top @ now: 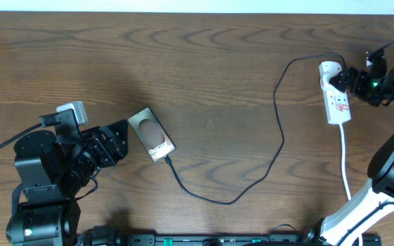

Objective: Plug charger to phone and switch on socket

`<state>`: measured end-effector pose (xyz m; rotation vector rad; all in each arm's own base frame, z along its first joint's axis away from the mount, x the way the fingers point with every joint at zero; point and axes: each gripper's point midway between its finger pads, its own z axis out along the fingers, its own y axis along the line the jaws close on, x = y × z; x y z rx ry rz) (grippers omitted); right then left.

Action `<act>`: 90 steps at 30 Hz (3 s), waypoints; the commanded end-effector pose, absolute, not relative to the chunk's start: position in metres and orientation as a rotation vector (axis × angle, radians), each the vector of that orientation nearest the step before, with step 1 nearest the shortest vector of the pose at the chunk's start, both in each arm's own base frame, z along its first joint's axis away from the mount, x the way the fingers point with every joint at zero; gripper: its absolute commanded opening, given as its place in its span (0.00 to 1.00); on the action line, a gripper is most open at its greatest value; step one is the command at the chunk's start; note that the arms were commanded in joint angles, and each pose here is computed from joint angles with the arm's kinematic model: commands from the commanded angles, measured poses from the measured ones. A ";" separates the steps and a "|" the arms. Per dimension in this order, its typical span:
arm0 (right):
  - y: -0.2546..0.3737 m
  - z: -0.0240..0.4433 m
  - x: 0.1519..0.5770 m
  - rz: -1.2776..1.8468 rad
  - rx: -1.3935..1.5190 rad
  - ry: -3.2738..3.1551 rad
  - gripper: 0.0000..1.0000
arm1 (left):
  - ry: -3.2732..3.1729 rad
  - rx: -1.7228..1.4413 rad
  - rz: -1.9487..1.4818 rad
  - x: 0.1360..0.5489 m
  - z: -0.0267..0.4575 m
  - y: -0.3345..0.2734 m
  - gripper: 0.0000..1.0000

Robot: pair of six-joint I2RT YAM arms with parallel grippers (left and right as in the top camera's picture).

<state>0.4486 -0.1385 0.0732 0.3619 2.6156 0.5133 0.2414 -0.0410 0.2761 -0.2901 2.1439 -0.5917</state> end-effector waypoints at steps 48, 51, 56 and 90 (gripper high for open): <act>-0.097 0.044 0.468 0.523 0.314 2.682 0.99 | 2.171 -0.301 -0.574 0.238 0.270 -0.039 0.88; -0.093 0.042 0.468 0.526 0.306 2.687 0.99 | 2.171 -0.301 -0.574 0.238 0.270 -0.039 0.88; -0.083 0.028 0.469 0.551 0.302 2.714 0.99 | 2.175 -0.303 -0.574 0.239 0.269 -0.039 0.88; -0.102 0.047 0.460 0.263 0.382 2.772 0.92 | 2.215 -0.320 -0.579 0.239 0.261 -0.039 0.88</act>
